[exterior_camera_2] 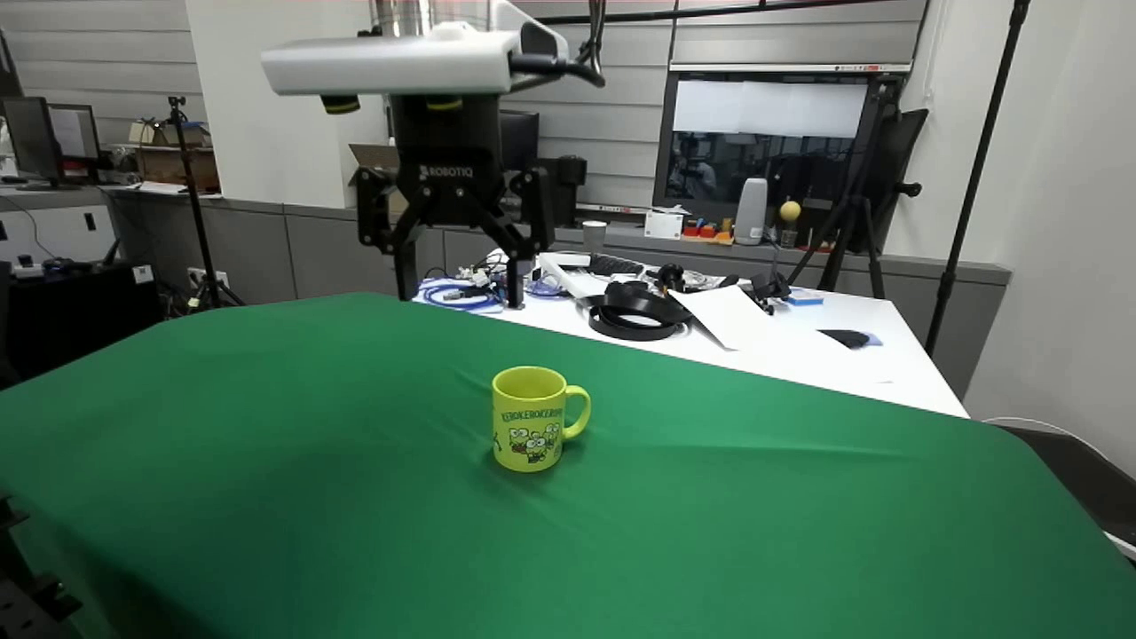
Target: Move the yellow mug to the centre of the table
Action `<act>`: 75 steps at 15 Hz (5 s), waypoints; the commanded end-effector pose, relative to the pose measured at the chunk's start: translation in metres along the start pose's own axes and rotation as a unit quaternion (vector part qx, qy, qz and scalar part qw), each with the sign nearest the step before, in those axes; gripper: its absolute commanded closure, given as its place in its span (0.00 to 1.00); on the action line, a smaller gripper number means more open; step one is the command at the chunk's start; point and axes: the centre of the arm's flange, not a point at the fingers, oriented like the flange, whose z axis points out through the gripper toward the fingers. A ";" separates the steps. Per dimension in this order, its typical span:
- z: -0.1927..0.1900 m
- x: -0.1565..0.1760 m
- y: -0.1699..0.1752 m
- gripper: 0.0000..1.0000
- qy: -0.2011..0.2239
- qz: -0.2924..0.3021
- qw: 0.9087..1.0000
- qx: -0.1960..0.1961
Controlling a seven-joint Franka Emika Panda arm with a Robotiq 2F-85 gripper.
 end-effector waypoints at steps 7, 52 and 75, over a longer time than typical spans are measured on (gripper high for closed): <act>0.101 0.078 0.008 0.00 -0.002 -0.018 0.999 -0.032; 0.126 0.162 -0.069 0.98 -0.018 -0.095 0.995 0.035; 0.059 0.133 -0.046 0.00 -0.134 -0.043 0.989 0.038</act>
